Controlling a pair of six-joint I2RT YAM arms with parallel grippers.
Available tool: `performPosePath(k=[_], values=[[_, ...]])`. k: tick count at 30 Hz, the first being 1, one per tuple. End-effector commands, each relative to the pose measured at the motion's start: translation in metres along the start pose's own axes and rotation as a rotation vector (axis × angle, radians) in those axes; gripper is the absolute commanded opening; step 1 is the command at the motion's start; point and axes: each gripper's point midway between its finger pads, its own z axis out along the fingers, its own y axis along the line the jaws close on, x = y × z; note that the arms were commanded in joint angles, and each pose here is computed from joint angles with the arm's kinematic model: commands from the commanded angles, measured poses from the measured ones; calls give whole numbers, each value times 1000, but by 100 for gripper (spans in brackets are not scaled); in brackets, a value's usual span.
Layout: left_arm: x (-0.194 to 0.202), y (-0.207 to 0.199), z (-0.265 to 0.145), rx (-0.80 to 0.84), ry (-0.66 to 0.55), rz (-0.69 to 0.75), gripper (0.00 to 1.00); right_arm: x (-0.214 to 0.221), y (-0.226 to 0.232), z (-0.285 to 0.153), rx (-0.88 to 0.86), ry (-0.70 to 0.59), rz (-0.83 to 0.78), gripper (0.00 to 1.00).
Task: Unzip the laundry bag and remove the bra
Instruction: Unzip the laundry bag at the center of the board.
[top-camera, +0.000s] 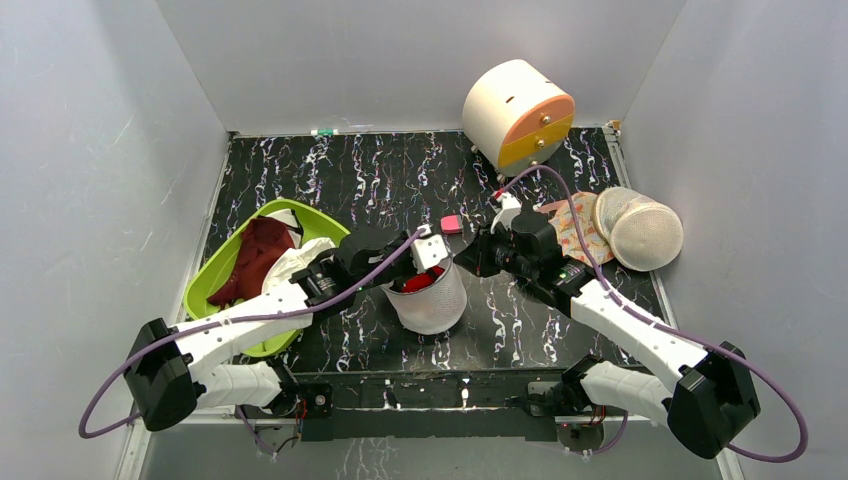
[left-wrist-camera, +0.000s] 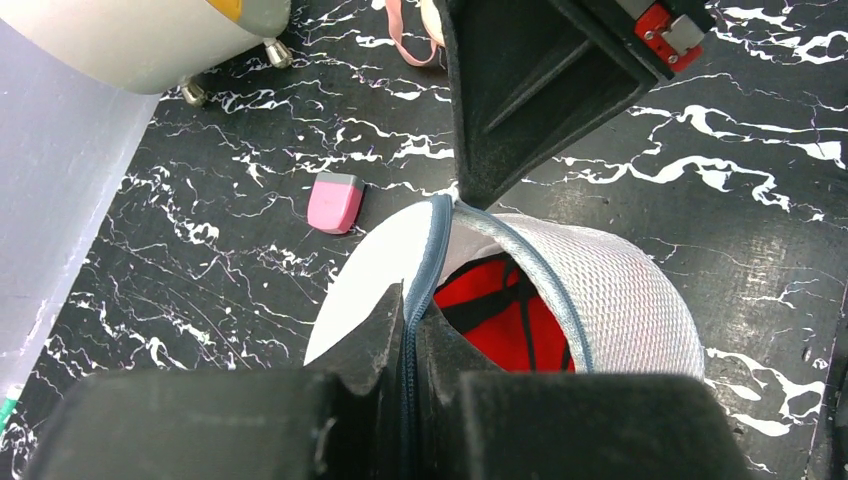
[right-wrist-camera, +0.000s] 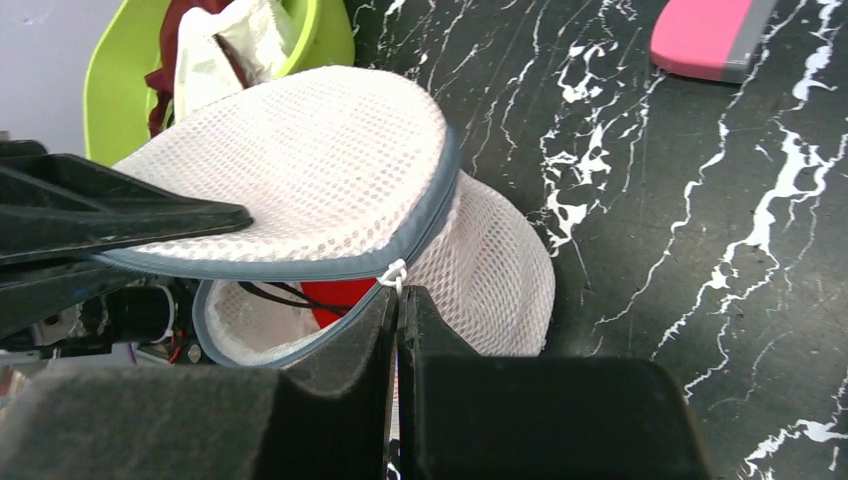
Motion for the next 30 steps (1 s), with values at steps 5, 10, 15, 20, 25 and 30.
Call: performPosePath(k=[5, 10, 15, 20, 25, 30], values=[[-34, 19, -15, -73, -94, 26, 0, -23, -21, 1, 110, -60, -11, 0], [-45, 24, -26, -107, -144, 36, 0, -21, -16, 6, 56, -48, -38, 0], [-58, 22, -38, -94, -198, 46, 0, -20, -6, 6, -18, -26, -115, 0], [-62, 21, -43, -83, -211, 62, 0, -20, 1, 3, -66, -26, -191, 0], [-69, 19, -48, -77, -245, 62, 0, -19, 6, 8, -110, -4, -238, 0], [-75, 15, -57, -62, -288, 85, 0, -20, 17, 14, -195, 14, -280, 0]])
